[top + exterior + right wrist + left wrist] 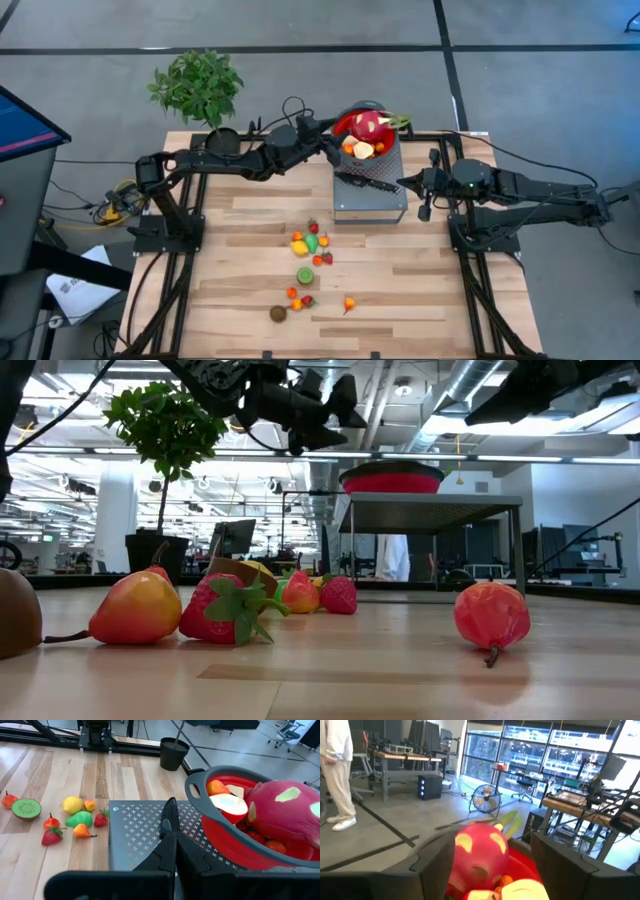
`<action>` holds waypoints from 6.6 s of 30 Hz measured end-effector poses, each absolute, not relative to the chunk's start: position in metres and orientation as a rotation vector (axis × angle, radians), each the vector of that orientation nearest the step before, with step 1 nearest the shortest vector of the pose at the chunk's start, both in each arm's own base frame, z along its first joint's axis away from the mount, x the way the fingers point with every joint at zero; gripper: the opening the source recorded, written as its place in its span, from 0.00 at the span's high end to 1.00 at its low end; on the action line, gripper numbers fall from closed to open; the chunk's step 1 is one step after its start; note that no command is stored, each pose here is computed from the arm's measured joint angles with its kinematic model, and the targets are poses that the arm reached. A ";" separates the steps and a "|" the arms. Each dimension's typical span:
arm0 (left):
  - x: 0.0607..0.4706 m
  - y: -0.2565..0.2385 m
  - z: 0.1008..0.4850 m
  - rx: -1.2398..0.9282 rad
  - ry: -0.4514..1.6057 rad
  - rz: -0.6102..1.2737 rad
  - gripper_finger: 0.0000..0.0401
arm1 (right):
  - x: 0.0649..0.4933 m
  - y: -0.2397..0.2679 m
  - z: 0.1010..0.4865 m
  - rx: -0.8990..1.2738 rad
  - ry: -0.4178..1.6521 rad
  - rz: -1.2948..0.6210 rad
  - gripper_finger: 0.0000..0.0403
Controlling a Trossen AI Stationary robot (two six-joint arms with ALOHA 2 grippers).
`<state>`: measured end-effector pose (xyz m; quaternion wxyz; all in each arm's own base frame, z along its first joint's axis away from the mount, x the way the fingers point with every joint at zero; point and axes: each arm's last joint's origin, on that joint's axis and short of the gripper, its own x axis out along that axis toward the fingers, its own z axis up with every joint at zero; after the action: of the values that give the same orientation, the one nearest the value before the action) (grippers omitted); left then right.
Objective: Pick & Place Fruit
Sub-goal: Put the lemon into the red colander on the shelf
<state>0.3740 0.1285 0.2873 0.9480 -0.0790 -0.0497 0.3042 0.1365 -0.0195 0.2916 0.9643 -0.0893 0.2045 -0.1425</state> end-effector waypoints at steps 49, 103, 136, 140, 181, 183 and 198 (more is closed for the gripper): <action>0.300 -0.017 0.286 -0.160 -0.169 0.187 0.90 | 0.168 0.060 0.290 0.044 0.280 -0.060 1.00; 0.259 -0.070 0.253 -0.050 0.398 0.164 1.00 | 0.175 0.073 0.290 -0.071 0.246 -0.013 1.00; 0.291 -0.058 0.187 -0.003 0.652 0.208 0.30 | 0.174 0.072 0.286 -0.065 0.285 -0.019 1.00; 0.291 -0.060 0.187 0.002 0.654 0.194 0.24 | 0.174 0.072 0.286 -0.065 0.285 -0.019 1.00; 0.269 -0.055 0.139 -0.050 0.723 0.115 0.32 | 0.176 0.066 0.286 -0.040 0.286 -0.080 1.00; 0.271 -0.057 0.132 -0.046 0.733 0.112 0.32 | 0.175 0.067 0.286 -0.042 0.288 -0.074 1.00; 0.277 -0.060 0.115 -0.048 0.755 0.093 0.32 | 0.175 0.068 0.285 -0.046 0.294 -0.065 1.00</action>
<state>0.2765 -0.0596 0.1154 0.9283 -0.0235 0.3683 0.0452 0.1745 0.0681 0.2852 0.9884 -0.0230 0.1465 -0.0326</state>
